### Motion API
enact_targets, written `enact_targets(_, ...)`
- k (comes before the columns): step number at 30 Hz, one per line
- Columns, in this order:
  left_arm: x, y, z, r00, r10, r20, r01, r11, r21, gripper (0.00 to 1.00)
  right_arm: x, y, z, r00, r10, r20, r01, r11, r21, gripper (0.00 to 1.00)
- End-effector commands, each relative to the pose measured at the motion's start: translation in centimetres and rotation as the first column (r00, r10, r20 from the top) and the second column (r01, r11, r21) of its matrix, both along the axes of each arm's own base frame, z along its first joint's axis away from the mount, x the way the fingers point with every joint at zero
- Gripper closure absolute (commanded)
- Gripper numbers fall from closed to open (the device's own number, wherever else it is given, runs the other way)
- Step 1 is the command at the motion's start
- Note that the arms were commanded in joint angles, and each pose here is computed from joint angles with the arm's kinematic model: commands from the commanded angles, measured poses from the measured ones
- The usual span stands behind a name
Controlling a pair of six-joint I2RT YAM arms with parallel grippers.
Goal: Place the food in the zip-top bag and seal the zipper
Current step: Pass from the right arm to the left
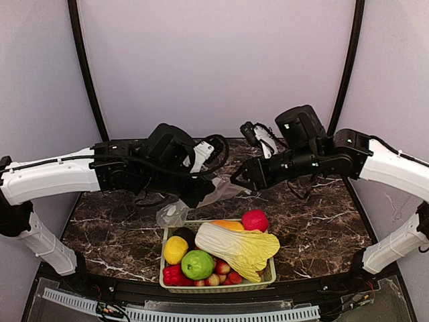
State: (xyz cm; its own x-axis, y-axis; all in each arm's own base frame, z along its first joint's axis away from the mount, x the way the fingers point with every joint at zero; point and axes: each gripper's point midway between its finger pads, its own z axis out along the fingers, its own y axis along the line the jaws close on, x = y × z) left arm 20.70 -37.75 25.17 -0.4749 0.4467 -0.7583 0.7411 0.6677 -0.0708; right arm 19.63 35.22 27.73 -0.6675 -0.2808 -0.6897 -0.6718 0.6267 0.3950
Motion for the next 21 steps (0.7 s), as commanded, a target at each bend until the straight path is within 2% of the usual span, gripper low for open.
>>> enact_targets(1,-0.1,1.1,1.9,0.997,0.014,-0.08,-0.022,0.994,-0.106,0.99,0.0,-1.0,3.8,0.995,-0.012,0.103,0.0,0.994,0.111,0.45)
enact_targets(5,0.1,1.3,2.5,0.983,0.003,-0.181,-0.039,0.98,-0.196,0.99,-0.6,-2.2,5.8,0.985,-0.023,0.171,-0.009,0.982,0.187,0.26)
enact_targets(8,0.4,1.5,3.5,0.971,-0.011,-0.24,-0.054,0.962,-0.266,0.99,-1.7,-2.8,7.9,0.972,-0.003,0.234,-0.064,0.958,0.278,0.21)
enact_targets(14,-0.6,1.1,6.2,0.955,-0.12,-0.269,0.009,0.924,-0.383,0.99,-3.3,-3.7,8.9,0.921,0.041,0.386,-0.183,0.924,0.337,0.26)
enact_targets(18,-2.2,0.7,8.0,0.942,-0.229,-0.244,0.103,0.892,-0.441,0.99,-3.6,-3.9,9.0,0.878,0.076,0.472,-0.236,0.928,0.289,0.29)
enact_targets(21,-2.6,1.1,8.4,0.941,-0.24,-0.237,0.119,0.894,-0.433,0.99,-4.4,-3.6,9.4,0.839,0.124,0.529,-0.303,0.915,0.266,0.34)
